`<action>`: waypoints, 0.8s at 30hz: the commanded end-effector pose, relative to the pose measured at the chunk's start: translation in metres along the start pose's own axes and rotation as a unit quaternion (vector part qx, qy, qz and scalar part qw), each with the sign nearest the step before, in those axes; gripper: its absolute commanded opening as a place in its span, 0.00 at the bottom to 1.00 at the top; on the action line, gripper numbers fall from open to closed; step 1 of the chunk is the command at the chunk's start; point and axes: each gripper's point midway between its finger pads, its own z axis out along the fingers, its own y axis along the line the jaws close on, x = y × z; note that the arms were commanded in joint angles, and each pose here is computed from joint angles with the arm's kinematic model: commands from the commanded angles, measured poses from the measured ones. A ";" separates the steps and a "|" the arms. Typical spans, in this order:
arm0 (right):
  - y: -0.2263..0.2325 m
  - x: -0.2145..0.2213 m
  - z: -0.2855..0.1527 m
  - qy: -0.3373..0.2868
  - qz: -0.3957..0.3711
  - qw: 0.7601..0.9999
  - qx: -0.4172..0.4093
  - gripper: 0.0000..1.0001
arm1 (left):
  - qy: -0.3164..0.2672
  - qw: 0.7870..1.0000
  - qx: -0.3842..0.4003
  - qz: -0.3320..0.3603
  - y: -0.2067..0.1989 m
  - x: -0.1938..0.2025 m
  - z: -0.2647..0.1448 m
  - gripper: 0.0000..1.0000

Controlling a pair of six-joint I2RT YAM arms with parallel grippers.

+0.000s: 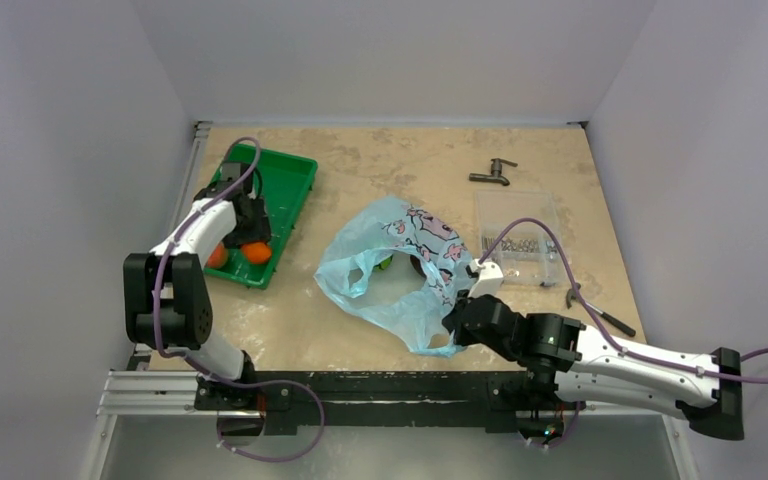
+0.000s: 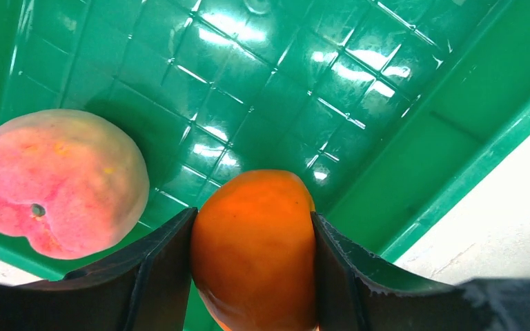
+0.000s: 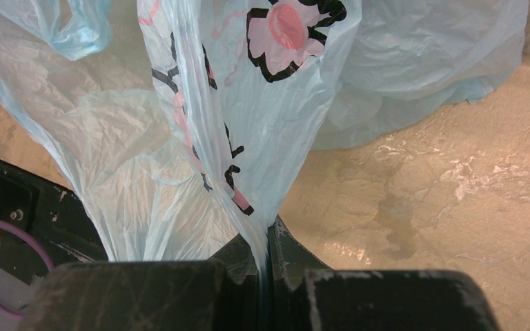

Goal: Take the fake fruits out of the plastic bag
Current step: Place the fake fruit in the bin.

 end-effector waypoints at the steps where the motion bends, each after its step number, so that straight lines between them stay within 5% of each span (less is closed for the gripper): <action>1: 0.003 -0.010 -0.001 -0.022 0.013 1.000 -0.002 0.00 | -0.009 0.999 0.041 -0.002 -0.008 -0.018 -0.003 0.02; 5: 0.003 -0.012 -0.002 -0.024 0.013 1.000 -0.002 0.00 | 0.019 0.998 0.052 -0.008 -0.008 -0.012 0.004 0.12; 11: 0.003 -0.012 -0.001 -0.023 0.011 1.000 0.003 0.00 | 0.052 0.998 0.032 -0.010 -0.002 -0.004 0.011 0.44; 24: 0.003 -0.013 -0.002 -0.026 0.015 1.000 -0.001 0.00 | 0.000 1.000 -0.002 -0.013 0.016 -0.012 -0.012 0.93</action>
